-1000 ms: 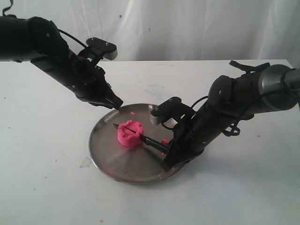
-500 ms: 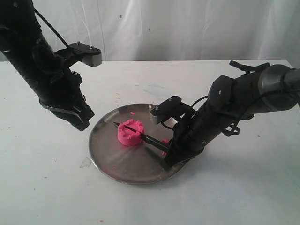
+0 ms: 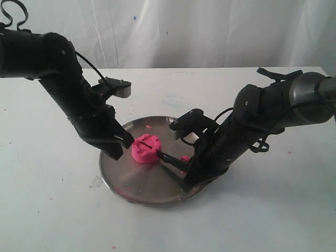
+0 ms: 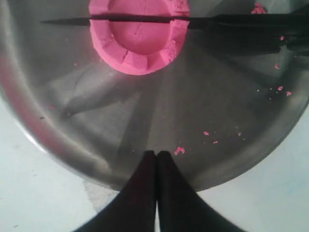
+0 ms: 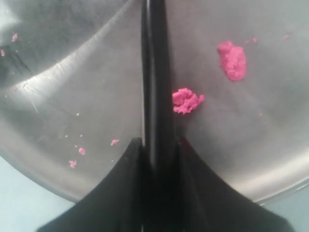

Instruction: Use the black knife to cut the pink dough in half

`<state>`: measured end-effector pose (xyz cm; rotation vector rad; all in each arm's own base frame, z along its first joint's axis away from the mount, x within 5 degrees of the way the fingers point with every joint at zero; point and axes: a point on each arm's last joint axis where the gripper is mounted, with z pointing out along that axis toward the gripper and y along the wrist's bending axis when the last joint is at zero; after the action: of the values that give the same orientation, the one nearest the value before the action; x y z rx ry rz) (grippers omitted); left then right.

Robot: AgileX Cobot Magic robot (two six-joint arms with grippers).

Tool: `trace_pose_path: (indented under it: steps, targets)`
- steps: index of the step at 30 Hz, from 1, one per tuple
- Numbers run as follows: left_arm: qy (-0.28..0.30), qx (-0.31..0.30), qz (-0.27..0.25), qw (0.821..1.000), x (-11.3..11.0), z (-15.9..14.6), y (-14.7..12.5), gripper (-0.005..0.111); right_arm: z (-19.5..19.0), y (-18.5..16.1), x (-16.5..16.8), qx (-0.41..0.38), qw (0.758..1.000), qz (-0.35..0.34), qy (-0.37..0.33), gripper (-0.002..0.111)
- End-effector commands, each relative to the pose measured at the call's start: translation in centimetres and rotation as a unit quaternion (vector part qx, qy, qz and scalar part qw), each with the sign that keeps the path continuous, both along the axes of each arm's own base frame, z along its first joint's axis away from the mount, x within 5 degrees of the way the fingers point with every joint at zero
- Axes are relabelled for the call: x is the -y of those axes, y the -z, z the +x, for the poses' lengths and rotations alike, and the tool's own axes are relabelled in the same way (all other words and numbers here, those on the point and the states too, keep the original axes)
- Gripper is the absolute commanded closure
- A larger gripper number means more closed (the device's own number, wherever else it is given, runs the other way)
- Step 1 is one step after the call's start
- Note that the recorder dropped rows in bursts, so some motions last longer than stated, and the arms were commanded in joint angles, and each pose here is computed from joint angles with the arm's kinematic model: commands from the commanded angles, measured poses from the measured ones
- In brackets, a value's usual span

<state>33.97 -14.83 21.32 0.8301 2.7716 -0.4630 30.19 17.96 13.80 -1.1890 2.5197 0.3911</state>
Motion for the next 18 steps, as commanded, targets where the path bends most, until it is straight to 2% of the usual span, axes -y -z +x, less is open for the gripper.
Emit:
trace_pose_path:
  steps: [1,8,12,18]
  targets:
    - [-0.01,-0.026,-0.016,0.999,0.5,0.0,1.1,0.107,0.1,-0.1,-0.1,0.006,1.0,0.002,0.004,0.108]
    - [0.03,0.044,-0.001,0.999,0.3,1.0,1.1,0.107,0.1,-0.1,-0.1,0.003,1.0,0.002,0.002,0.108]
    - [0.019,0.072,-0.005,0.997,0.3,1.5,1.0,0.107,0.1,-0.1,-0.1,0.007,1.0,0.002,0.004,0.108]
    - [-0.019,0.176,-0.014,0.984,0.3,3.4,0.2,0.107,0.3,0.1,-0.1,0.013,1.0,0.001,0.008,0.108]
